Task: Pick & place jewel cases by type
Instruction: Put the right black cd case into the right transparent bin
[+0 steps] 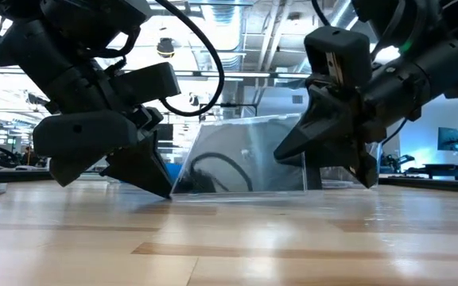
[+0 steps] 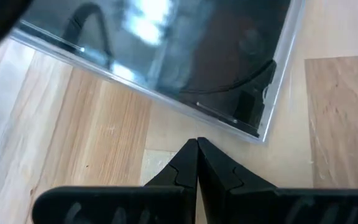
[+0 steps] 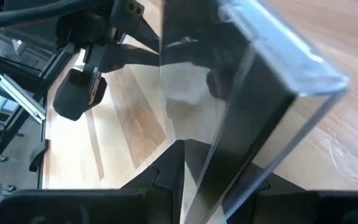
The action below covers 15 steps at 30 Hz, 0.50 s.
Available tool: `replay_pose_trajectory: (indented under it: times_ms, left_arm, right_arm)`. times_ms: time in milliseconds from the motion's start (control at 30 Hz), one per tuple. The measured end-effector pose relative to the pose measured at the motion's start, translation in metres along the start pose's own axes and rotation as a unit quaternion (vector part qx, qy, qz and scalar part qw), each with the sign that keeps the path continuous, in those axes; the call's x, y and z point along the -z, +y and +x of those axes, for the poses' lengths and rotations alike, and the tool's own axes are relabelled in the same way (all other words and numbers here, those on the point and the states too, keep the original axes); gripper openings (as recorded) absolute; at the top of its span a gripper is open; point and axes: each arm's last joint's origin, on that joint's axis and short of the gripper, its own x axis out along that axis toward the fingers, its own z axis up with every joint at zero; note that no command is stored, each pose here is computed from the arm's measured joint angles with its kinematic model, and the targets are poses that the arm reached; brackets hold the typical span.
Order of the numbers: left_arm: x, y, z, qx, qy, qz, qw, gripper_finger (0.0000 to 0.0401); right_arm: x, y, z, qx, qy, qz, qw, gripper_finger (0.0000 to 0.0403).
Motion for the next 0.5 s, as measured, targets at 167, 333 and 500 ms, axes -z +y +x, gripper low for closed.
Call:
replay_pose_trajectory:
  times_ms: [167, 333, 500]
  left_arm:
    - [0.000, 0.000, 0.000, -0.002, -0.001, 0.000, 1.000, 0.0000]
    - [0.000, 0.000, 0.000, -0.003, -0.001, 0.000, 1.000, 0.0000]
    - [0.000, 0.000, 0.000, -0.003, -0.001, 0.000, 1.000, 0.0000]
  right_arm:
    - [-0.002, 0.004, -0.005, 0.002, -0.018, -0.019, 1.000, 0.0075]
    - [-0.013, 0.012, -0.015, -0.004, -0.046, -0.040, 0.998, 0.0072]
    - [-0.023, 0.017, -0.028, 0.015, -0.065, -0.055, 0.996, 0.0055]
